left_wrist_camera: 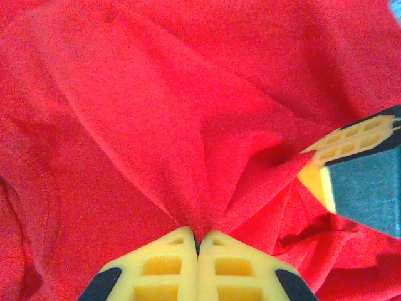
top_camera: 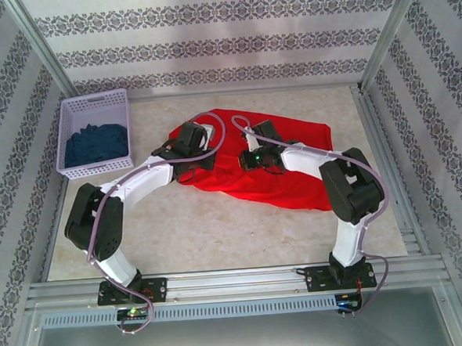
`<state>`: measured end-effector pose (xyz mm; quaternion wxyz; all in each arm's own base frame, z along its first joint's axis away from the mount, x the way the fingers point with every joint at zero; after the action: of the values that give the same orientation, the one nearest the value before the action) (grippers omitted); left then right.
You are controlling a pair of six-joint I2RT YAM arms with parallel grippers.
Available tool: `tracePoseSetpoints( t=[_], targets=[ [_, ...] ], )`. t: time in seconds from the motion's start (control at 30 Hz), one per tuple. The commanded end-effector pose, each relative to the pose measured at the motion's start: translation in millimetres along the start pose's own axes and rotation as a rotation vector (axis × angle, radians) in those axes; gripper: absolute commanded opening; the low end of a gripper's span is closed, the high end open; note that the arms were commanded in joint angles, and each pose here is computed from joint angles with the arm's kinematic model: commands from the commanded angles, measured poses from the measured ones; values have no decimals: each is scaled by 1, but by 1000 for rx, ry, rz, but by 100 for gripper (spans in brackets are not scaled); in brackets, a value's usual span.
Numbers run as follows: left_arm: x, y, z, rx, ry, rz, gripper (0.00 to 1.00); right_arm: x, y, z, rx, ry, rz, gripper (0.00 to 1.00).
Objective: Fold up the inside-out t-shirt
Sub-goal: Adjust the T-shirt at the center of the table.
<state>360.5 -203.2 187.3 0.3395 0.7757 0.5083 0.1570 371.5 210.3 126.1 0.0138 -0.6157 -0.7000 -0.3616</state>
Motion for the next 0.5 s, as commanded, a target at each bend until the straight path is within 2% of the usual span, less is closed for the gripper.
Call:
tracePoseSetpoints(
  t=[0.0, 0.23, 0.47],
  targets=[
    [-7, 13, -25, -68, -43, -26, 0, 9, 18, -47, -111, -18, -55, 0],
    [-23, 33, -77, -175, -174, -45, 0, 26, 7, -136, -200, -26, -112, 0],
    [-55, 36, -152, -249, -336, -20, 0, 51, -20, -218, -240, 45, -164, 0]
  ],
)
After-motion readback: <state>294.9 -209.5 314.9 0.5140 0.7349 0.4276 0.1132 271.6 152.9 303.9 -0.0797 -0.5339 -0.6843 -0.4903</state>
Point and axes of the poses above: each hand's point on the last joint's axis, 136 mm out from that joint toward the fingers, its own z axis out along the fingers, its own x axis along the line the jaws close on, y = z × x, the point moved 7 cm from there along -z, back along the fingers, and after that the axes turned 8 degrees about z, right-handed, at the moved point
